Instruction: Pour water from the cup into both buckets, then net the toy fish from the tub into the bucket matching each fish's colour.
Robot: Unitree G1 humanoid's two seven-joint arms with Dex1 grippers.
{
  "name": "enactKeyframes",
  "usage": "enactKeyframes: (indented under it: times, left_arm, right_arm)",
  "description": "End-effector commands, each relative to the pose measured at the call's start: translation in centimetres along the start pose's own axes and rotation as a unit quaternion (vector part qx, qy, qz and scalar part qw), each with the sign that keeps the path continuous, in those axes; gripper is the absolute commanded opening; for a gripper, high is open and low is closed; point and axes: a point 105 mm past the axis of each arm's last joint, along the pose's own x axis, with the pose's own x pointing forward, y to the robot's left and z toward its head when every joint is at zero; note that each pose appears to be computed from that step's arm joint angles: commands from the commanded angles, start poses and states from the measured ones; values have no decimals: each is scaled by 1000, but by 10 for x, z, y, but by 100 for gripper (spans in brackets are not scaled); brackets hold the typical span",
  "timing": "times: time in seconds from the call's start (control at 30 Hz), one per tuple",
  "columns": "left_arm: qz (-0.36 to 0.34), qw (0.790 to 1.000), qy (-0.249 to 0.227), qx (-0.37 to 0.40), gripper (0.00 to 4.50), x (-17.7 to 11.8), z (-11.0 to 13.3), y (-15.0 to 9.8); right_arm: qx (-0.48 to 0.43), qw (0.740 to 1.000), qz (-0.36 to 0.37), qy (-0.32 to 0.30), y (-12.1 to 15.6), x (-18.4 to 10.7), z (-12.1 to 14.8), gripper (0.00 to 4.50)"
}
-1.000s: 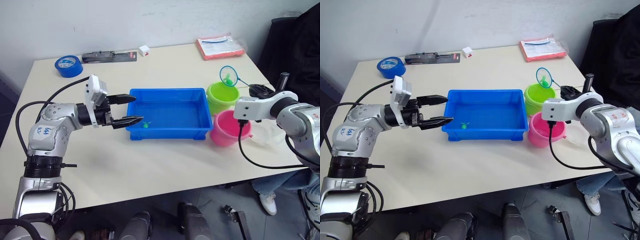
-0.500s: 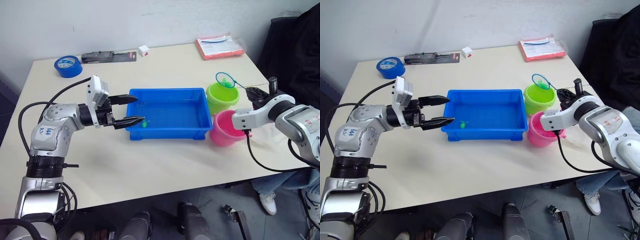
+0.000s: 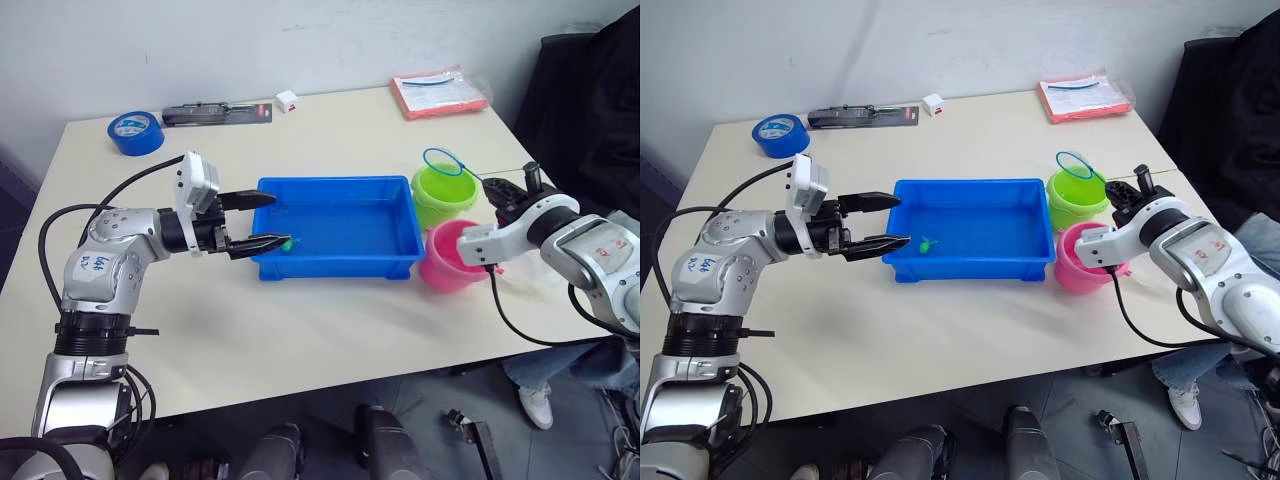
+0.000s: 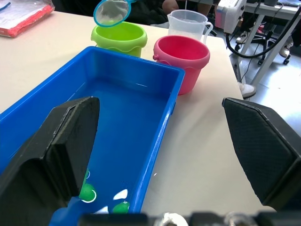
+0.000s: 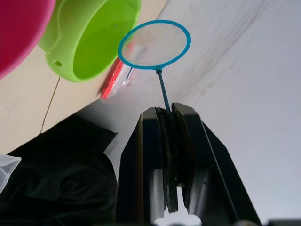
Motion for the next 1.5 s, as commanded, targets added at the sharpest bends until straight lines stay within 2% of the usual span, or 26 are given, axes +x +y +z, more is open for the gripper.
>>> enactKeyframes:
  times: [0.03, 0.1, 0.2, 0.3, 0.37, 0.53, 0.67, 0.8, 1.03, 1.17, 1.37, 1.5]
  left_arm:
    - [9, 1000, -7, 12, 450, -9, 6, -1]
    - [19, 1000, -2, 12, 450, -15, 5, -1]
    - [40, 999, 3, 14, 450, -25, 6, 1]
    - [66, 998, 20, 14, 450, -39, 3, -1]
    - [78, 997, 25, 13, 450, -46, 2, -3]
    - [134, 991, 33, 2, 450, -70, 4, -3]
    - [166, 985, 46, -4, 450, -86, 1, -5]
    - [184, 981, 54, -8, 450, -98, 1, -9]
    - [191, 980, 55, -10, 450, -100, 3, -12]
    - [193, 979, 59, -10, 450, -99, 2, -13]
    - [196, 978, 64, -10, 450, -100, -1, -15]
    - [194, 979, 63, -10, 450, -98, 0, -15]
  right_arm:
    - [163, 986, -32, -7, -41, -8, -6, 79]
    - [252, 967, -12, -40, -49, -7, 3, 79]
    - [372, 924, 19, -85, -58, -5, 14, 79]
    - [513, 845, 71, -135, -64, 1, 32, 79]
    - [552, 812, 108, -156, -64, 2, 44, 79]
    - [581, 769, 207, -169, -49, 5, 77, 79]
    - [593, 748, 245, -166, -42, 5, 94, 79]
    - [598, 739, 267, -159, -34, 8, 106, 79]
    - [606, 722, 303, -140, -22, 12, 121, 79]
    - [624, 702, 322, -122, -15, 20, 129, 79]
    - [640, 688, 326, -104, -12, 27, 131, 79]
    - [662, 667, 327, -95, -11, 37, 138, 79]
